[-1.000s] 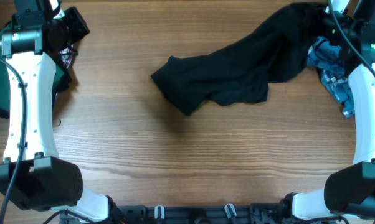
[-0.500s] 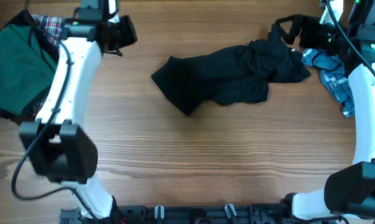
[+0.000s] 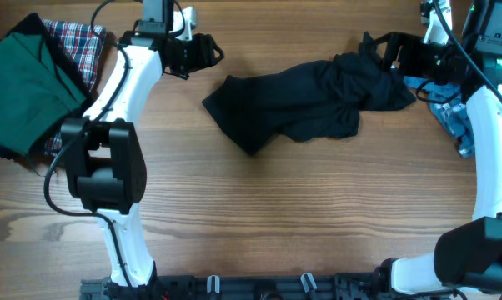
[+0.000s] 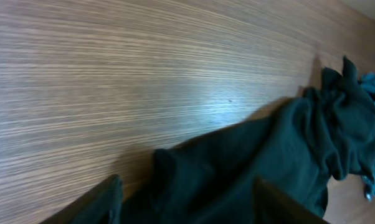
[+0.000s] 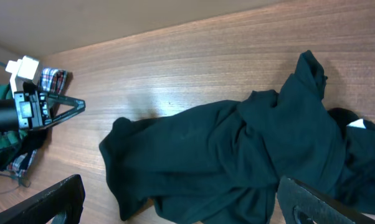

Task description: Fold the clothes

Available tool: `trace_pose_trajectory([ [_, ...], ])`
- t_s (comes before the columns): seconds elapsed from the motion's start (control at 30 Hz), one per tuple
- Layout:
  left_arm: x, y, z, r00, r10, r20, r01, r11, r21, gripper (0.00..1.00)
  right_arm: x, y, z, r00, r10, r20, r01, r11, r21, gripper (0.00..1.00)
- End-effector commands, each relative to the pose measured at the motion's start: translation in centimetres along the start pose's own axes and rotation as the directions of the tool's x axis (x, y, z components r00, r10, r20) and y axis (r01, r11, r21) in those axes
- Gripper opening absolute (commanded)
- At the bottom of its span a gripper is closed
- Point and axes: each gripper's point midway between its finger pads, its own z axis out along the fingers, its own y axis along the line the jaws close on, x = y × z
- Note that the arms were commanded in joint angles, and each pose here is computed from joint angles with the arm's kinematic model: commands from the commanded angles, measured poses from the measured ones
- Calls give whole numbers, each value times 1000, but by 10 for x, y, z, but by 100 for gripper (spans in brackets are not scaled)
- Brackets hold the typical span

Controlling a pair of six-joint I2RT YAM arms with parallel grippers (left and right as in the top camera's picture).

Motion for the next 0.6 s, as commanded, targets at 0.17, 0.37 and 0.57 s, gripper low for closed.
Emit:
trace_pose_trajectory([
  [0.17, 23, -27, 34, 991, 119, -60, -116, 992, 51, 73, 1, 0, 2, 1000, -19, -7, 19, 1000, -3, 99],
  [0.37, 31, -17, 48, 990, 103, -92, -99, 994, 42, 73, 1, 0, 2, 1000, -19, -7, 19, 1000, -3, 100],
  [0.57, 44, 3, 70, 988, 78, -133, -77, 997, 11, 73, 1, 0, 2, 1000, -18, -9, 18, 1000, -3, 100],
])
